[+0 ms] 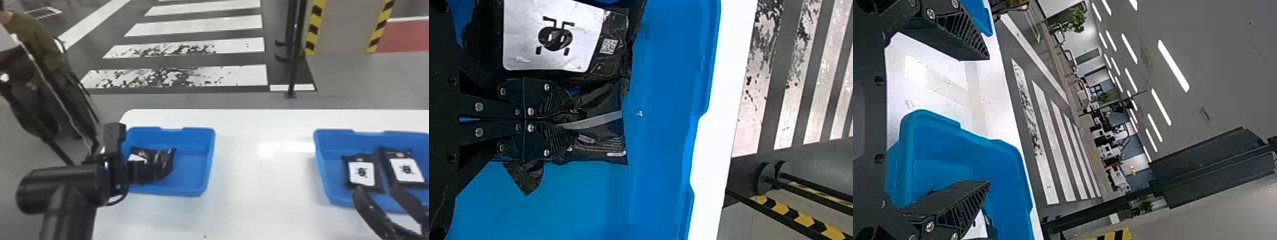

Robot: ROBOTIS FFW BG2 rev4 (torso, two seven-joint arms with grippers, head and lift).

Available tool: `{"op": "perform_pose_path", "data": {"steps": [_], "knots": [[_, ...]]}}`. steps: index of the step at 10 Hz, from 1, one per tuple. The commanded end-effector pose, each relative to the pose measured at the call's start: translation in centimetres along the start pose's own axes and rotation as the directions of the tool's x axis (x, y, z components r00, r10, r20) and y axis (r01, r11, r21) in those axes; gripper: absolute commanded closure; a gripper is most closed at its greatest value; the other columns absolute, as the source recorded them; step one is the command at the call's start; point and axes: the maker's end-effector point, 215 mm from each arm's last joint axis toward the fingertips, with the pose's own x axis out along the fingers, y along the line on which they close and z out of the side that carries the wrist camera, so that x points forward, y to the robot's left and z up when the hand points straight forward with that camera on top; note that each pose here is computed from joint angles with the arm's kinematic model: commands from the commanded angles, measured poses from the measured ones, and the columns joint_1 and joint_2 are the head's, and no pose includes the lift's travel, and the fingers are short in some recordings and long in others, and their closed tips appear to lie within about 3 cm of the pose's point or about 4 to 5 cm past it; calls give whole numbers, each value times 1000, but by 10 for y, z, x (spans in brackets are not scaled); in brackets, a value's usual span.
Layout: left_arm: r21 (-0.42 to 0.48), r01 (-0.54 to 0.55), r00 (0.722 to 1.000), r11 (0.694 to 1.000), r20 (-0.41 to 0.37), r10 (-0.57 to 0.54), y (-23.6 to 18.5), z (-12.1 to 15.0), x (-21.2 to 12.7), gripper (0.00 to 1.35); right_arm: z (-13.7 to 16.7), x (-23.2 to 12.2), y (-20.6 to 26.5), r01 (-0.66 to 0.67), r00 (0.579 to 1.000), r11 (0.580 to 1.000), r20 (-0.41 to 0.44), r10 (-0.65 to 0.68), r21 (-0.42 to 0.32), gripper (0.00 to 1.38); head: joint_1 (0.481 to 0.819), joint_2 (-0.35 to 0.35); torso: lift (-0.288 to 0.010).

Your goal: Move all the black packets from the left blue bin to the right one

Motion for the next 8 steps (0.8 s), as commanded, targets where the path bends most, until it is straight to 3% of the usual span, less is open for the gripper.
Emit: {"op": "perform_pose_path", "data": {"steps": [1, 3, 4, 6, 7, 8], "knots": [[32, 23, 997, 999, 71, -26, -10, 21, -12, 1216, 0, 0, 0, -1, 1000, 1000, 1, 1, 3, 144, 695, 182, -140], [86, 84, 980, 993, 172, -98, -46, 47, -47, 1216, 3, 4, 7, -19, 1000, 1000, 10, 19, 10, 144, 695, 168, -140], [139, 140, 959, 980, 228, -169, -77, 59, -63, 1216, 6, 10, 17, -47, 999, 999, 16, 46, 25, 145, 695, 161, -140], [249, 295, 896, 923, 264, -358, -160, 64, -81, 1216, 9, 24, 43, -118, 993, 991, 15, 118, 56, 156, 695, 113, -140], [275, 389, 852, 879, 256, -457, -206, 59, -87, 1216, 7, 33, 57, -164, 987, 983, 12, 163, 87, 153, 695, 80, -140], [297, 497, 789, 815, 236, -567, -259, 48, -96, 1216, 5, 44, 71, -205, 979, 973, 10, 205, 109, 157, 695, 63, -140]]}}
